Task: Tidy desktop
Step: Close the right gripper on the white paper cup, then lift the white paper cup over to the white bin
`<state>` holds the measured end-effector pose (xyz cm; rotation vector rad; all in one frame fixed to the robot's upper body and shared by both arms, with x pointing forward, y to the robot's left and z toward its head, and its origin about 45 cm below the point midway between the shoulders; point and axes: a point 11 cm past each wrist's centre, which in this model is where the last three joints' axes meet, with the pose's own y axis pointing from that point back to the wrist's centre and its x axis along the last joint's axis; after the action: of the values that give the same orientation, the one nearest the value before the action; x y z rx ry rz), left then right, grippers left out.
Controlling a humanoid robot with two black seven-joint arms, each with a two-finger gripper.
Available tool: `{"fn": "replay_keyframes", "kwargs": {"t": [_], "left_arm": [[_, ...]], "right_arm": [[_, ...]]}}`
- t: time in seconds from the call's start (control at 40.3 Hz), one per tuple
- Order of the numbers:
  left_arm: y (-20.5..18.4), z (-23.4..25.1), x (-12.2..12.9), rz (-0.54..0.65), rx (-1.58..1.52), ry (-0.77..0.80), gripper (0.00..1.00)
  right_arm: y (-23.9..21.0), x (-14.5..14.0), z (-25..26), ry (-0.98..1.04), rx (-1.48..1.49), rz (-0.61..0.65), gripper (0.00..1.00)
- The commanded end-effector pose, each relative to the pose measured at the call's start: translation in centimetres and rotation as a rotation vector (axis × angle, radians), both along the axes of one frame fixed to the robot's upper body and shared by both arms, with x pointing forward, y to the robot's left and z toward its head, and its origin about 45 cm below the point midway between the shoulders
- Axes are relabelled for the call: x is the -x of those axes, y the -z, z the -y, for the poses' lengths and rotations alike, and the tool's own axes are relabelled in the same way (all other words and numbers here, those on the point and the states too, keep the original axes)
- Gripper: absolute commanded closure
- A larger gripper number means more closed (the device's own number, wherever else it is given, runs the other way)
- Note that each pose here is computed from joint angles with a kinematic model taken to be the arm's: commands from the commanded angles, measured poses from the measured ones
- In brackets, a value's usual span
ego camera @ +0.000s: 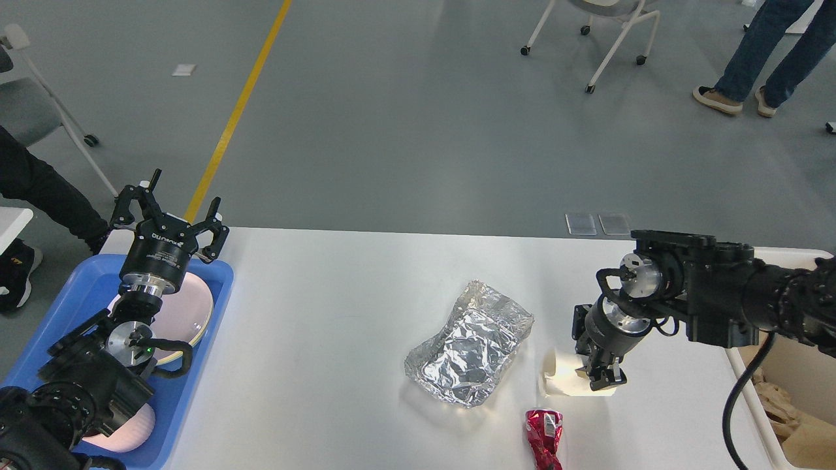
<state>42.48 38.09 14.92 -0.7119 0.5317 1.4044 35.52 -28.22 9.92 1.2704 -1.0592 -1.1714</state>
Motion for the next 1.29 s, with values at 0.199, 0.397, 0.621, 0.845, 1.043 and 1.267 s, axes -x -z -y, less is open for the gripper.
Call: {"fn": "replay_keyframes", "kwargs": {"t": [0.199,0.397,0.621,0.845,1.043,1.267], "left_arm": [[0.0,0.0,0.0,0.000,0.000,0.000,0.04],[0.0,0.0,0.0,0.000,0.000,0.000,0.04],[0.0,0.0,0.0,0.001,0.000,-0.001,0.04],[0.0,0.0,0.0,0.000,0.000,0.000,0.04],[0.0,0.0,0.0,0.000,0.000,0.000,0.04],[0.0,0.0,0.0,0.001,0.000,-0.001,0.04]], "right_arm": [[-7.4,-2.0,3.8,-0.037,0.021,0.068,0.85],[-13.5,-2.8,7.3,-0.155,0.170,0.091,0.76],[-19.9,-2.1,10.2,-0.270,0.283,0.074,0.75],[-23.6,-1.8,10.6,-0.398,0.246,0.061,0.75],[-24.3,-1.0,10.6,-0.499,0.188,0.014,0.76],[-25.3,0.3,11.9,-0.579,0.161,-0.057,0.77]]}}
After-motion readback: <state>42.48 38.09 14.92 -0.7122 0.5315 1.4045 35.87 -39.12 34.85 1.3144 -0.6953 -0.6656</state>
